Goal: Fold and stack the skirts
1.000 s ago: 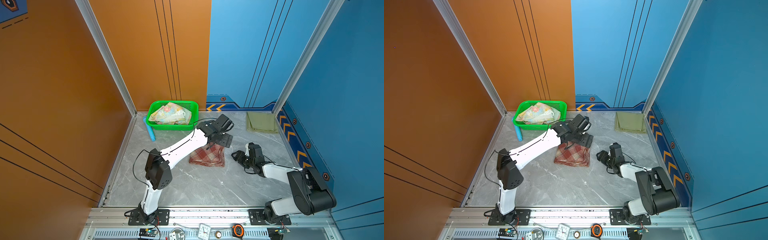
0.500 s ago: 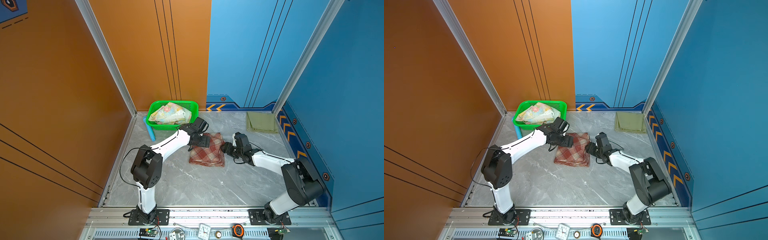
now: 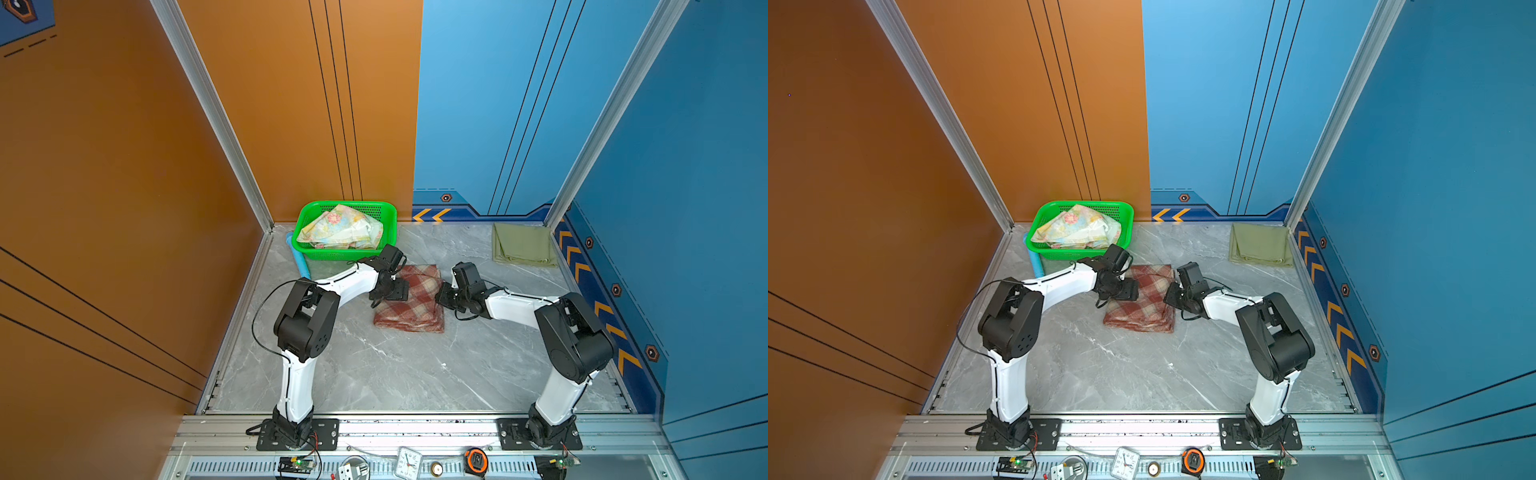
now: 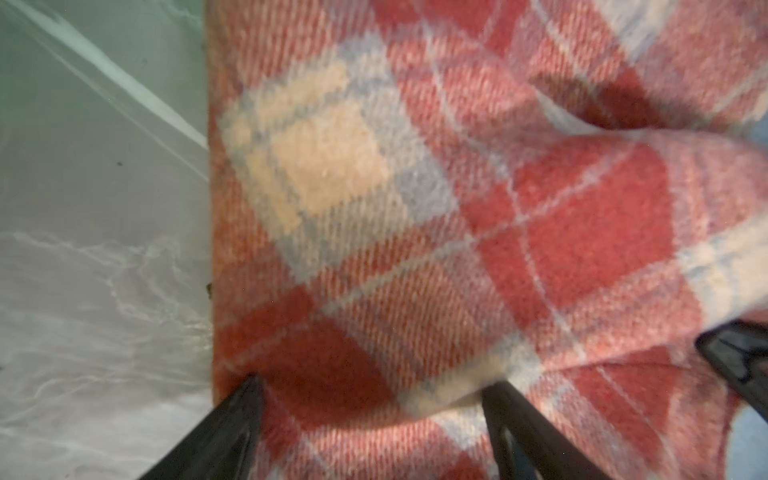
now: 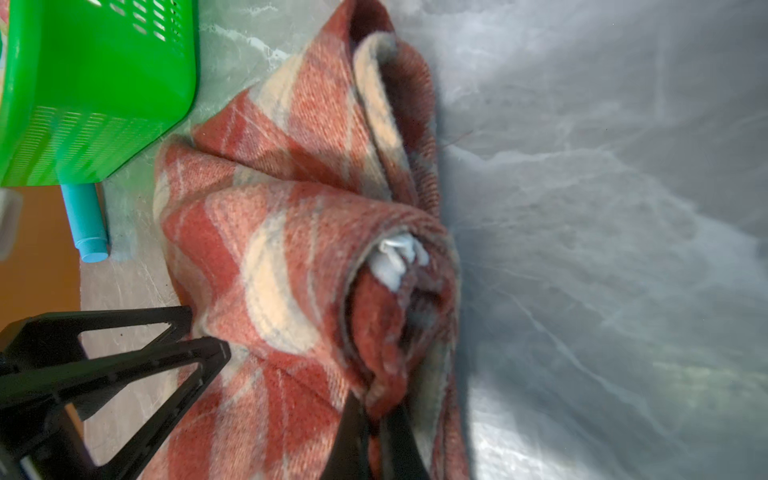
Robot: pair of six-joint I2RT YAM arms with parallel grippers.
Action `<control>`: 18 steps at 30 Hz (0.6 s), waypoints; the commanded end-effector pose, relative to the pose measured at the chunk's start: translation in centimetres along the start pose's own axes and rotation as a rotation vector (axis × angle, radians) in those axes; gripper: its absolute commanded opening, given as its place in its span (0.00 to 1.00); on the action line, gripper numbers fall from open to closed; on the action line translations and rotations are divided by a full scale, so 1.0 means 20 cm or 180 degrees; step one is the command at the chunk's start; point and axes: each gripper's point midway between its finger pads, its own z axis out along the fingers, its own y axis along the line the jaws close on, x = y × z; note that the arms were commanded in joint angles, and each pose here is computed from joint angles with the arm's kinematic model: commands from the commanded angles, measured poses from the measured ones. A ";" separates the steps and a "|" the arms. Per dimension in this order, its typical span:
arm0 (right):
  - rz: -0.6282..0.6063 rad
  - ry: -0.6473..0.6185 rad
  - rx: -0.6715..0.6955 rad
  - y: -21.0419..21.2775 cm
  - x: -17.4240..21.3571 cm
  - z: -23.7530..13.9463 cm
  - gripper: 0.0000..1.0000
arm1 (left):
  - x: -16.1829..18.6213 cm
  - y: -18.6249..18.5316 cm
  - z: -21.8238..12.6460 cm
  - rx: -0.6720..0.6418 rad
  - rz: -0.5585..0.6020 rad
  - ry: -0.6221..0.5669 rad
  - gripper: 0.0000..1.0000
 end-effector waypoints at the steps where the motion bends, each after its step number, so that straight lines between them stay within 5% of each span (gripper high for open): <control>1: -0.0037 0.0083 -0.0040 -0.05 -0.03 -0.09 0.00 | 0.05 0.06 0.04 -0.0063 -0.0079 0.0095 0.82; 4: -0.0066 0.0209 -0.0098 -0.09 -0.01 -0.10 0.06 | 0.07 0.06 0.04 -0.0064 -0.0095 0.0127 0.82; 8: -0.0084 0.0223 -0.0162 -0.11 -0.02 -0.14 0.47 | 0.07 0.03 0.03 -0.0055 -0.0054 0.0103 0.82; 10: -0.0140 0.0184 -0.0122 -0.11 -0.03 -0.17 0.59 | 0.06 0.01 0.00 -0.0034 -0.0032 0.0066 0.83; 18: -0.0079 0.0113 -0.0089 -0.17 -0.05 -0.26 0.78 | -0.03 -0.15 -0.22 -0.0029 0.0364 -0.0354 0.85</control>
